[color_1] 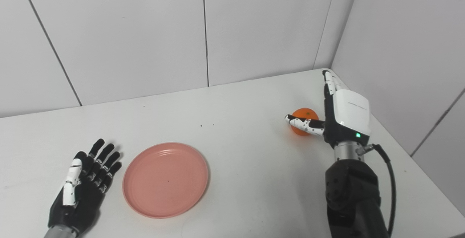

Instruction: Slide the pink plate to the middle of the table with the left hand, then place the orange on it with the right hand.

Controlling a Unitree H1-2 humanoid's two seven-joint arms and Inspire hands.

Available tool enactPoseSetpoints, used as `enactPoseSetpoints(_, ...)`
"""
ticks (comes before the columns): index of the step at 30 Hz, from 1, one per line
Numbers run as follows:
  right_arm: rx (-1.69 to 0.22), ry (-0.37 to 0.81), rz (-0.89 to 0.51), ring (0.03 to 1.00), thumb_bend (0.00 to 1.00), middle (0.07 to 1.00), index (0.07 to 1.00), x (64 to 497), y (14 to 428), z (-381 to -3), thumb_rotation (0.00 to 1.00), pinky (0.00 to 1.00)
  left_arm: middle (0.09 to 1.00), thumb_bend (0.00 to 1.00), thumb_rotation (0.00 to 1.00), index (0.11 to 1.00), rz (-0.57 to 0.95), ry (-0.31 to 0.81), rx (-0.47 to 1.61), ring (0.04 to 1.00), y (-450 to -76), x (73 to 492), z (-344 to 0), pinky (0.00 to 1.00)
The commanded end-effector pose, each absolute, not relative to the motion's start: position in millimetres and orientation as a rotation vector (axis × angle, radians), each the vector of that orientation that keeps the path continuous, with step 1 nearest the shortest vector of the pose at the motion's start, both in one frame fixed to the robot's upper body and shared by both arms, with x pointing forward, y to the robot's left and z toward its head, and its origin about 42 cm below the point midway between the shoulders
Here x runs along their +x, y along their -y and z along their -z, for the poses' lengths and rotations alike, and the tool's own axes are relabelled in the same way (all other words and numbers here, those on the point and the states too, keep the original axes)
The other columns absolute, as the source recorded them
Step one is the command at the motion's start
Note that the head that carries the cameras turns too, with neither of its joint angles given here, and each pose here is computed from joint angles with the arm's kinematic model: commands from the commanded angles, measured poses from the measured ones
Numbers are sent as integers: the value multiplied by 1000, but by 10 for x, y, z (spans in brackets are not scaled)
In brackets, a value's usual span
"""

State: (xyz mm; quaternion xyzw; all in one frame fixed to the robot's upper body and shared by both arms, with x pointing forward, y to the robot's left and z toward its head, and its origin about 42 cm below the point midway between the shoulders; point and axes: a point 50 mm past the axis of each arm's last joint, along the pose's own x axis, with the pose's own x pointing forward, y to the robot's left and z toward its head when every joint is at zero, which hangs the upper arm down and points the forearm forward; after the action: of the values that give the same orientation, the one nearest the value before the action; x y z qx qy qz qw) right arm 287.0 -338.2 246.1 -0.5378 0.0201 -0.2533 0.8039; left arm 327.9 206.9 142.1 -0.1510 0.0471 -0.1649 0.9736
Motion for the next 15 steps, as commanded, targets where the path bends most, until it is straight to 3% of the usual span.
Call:
enactPoseSetpoints(1, -1164, -1, 582, 872, 961, 909, 941, 2913, 3448, -2587, 559, 751, 972, 325, 1000, 967, 320, -127, -298, 964, -2083, 3267, -1394, 981)
enactPoseSetpoints(15, -1161, -39, 549, 861, 962, 896, 917, 3072, 3531, -2471, 542, 748, 974, 330, 1000, 971, 330, -120, -284, 966, -2078, 3249, -1402, 987)
